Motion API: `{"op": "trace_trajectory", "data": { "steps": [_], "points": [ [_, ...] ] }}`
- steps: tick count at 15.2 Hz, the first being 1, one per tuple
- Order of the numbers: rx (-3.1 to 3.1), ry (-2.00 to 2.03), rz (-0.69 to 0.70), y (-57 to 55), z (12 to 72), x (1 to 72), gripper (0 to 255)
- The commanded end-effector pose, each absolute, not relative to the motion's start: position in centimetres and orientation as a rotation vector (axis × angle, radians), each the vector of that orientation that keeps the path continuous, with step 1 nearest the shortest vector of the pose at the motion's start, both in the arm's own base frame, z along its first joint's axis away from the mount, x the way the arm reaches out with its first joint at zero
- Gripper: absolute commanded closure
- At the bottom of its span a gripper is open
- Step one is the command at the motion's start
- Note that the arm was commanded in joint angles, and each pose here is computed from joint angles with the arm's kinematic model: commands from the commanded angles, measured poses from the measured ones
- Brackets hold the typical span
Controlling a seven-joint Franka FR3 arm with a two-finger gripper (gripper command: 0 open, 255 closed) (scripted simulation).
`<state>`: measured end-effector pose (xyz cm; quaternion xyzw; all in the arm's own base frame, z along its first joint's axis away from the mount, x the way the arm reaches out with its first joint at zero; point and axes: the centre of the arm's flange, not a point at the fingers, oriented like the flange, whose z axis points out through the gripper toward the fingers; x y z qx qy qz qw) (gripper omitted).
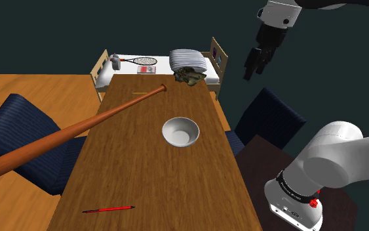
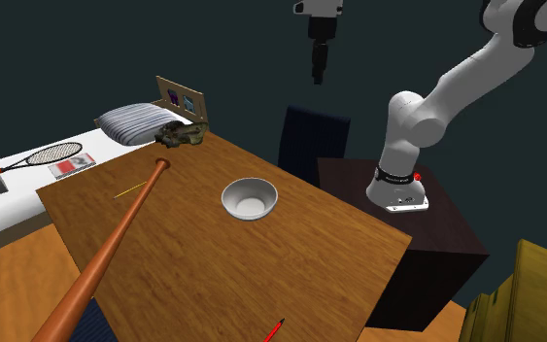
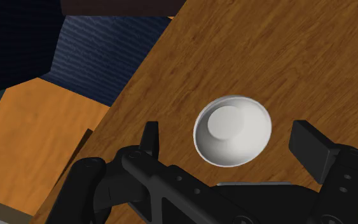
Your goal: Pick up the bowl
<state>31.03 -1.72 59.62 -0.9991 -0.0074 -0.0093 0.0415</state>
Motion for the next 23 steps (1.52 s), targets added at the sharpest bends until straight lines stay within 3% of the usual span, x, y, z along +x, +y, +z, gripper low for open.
{"op": "trace_trajectory", "data": {
  "steps": [1, 23],
  "points": [
    [-3.058, -0.023, -0.029, -1.7, 59.6, 31.0, 0],
    [-2.985, -0.053, 0.088, 0.3, 35.3, 48.1, 0]
  ]
}}
